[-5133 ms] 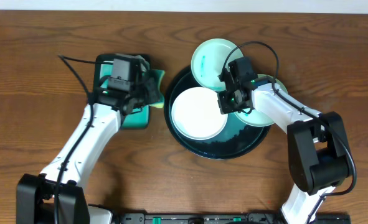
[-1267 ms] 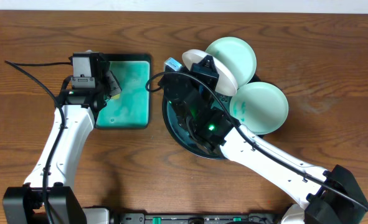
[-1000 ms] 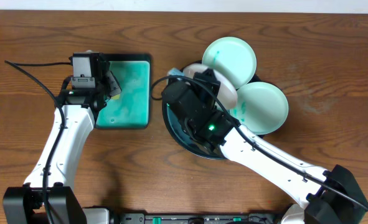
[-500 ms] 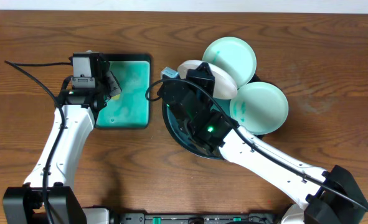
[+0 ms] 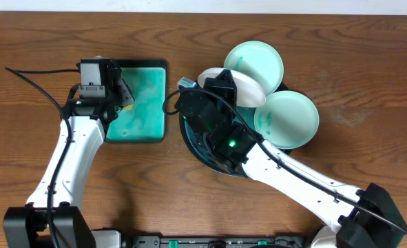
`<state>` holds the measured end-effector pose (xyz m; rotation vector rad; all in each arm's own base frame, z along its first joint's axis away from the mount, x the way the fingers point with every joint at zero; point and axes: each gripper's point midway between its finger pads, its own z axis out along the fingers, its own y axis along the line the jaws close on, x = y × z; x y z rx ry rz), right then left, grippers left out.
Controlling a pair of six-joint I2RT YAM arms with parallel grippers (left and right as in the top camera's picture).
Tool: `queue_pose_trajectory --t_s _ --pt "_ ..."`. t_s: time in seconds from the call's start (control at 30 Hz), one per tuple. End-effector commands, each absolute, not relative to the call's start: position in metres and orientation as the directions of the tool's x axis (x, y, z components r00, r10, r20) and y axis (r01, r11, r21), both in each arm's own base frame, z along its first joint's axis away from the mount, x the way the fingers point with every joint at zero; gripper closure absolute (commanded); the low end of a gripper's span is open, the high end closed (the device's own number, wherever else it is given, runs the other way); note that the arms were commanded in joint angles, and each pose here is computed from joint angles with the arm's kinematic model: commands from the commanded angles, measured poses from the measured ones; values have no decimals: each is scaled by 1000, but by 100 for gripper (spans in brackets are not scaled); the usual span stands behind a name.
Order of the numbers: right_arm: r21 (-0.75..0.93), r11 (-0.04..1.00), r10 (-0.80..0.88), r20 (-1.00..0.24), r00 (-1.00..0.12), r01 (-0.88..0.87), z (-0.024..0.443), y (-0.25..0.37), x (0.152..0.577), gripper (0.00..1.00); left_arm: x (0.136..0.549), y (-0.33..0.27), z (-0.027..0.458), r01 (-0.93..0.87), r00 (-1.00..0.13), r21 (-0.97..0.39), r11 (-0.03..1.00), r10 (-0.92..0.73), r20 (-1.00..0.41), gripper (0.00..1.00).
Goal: Clean dirty plates on tray and stack at the side
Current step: 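Carry the white plate right and set it on the table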
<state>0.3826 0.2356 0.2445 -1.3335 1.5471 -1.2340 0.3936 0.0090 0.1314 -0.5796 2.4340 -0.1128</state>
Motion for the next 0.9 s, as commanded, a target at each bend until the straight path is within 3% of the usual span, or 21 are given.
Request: queue_pose_trajectory --t_s 0.0,0.13,0.2,0.37,0.47,0.6,0.87 --pt "-956 198 -952 -135 -275 -217 251 219 390 99 392 12 126 -377 -718 -198 905 -421 -555 93" --pt "-832 527 -820 -445 -360 -173 237 195 411 99 392 12 126 -377 -718 -198 905 -421 -555 93" --pt "-744 636 -751 -535 -386 -205 223 187 420 99 392 12 126 -377 -718 -198 905 -421 -554 93" --pt "-315 883 -460 -730 -505 -349 183 175 436 99 392 12 126 -377 -718 -198 905 -421 -554 92" --pt "-9 914 -270 -759 -592 -405 173 164 439 99 392 12 126 -377 -718 -198 905 -421 -554 93" --pt "233 897 -80 -751 -655 -377 179 128 447 99 392 12 126 -377 -718 -198 905 -421 -555 93" --pt "321 940 161 -722 -673 -119 176 7 459 99 392 12 126 -377 -718 -198 905 -421 -555 93"
